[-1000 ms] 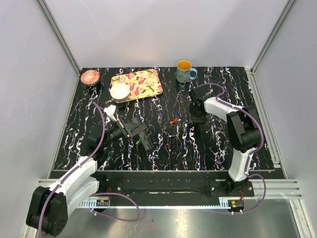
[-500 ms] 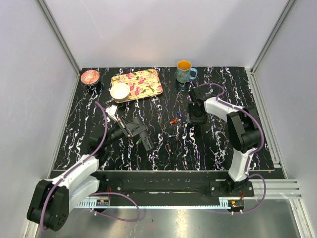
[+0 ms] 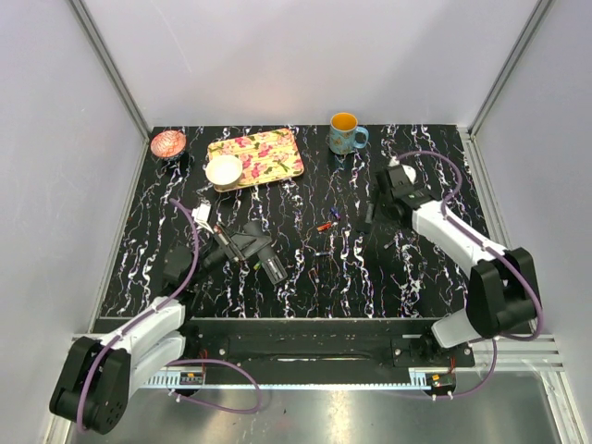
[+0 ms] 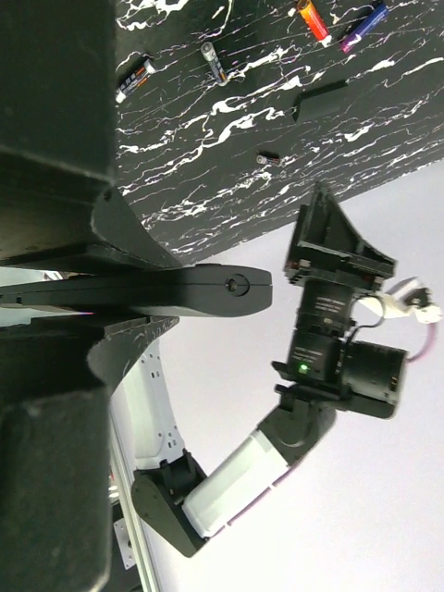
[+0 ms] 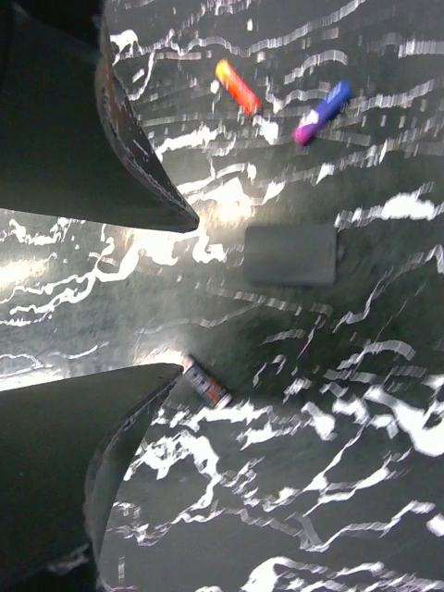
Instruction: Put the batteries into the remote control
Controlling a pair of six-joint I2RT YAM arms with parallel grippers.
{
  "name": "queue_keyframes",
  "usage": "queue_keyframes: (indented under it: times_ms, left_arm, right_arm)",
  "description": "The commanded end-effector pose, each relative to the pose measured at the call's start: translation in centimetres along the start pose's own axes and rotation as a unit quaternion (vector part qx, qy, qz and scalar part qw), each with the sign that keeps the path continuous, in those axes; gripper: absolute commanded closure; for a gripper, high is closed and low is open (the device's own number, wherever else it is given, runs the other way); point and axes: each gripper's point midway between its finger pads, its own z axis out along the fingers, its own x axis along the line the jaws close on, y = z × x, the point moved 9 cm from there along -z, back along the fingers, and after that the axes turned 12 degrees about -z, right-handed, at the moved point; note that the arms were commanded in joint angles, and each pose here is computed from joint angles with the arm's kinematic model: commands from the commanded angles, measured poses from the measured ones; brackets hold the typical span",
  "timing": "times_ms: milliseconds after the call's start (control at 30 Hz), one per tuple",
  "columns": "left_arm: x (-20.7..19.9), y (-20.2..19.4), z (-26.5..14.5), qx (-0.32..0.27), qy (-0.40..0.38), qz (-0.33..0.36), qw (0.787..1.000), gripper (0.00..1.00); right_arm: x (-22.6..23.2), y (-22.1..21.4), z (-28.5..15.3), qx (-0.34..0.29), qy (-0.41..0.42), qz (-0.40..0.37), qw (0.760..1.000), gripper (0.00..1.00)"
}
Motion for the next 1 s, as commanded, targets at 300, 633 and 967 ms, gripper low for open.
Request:
queue_keyframes:
  times_ms: [300, 633, 967]
  left_arm:
    - [-2.1, 0.3, -0.4, -0.039, -0.062, 0.028, 0.997, 1.00]
    - [-2.1, 0.1, -0.3, -0.018, -0.056, 0.034, 0.998, 1.00]
    - [-1.8, 0.1, -0.3, -0.017, -0.050, 0.034, 0.998, 1.00]
  right_arm:
    - [-3.0, -8.0, 3.7, 0.073, -0.046, 0.165, 0.983, 0.39]
    - [-2.7, -7.0, 4.1, 0.068, -0.029, 0.150, 0.986, 0.40]
    - [-2.9, -5.9, 4.0, 0.061, -0.041, 0.126, 0.989, 0.40]
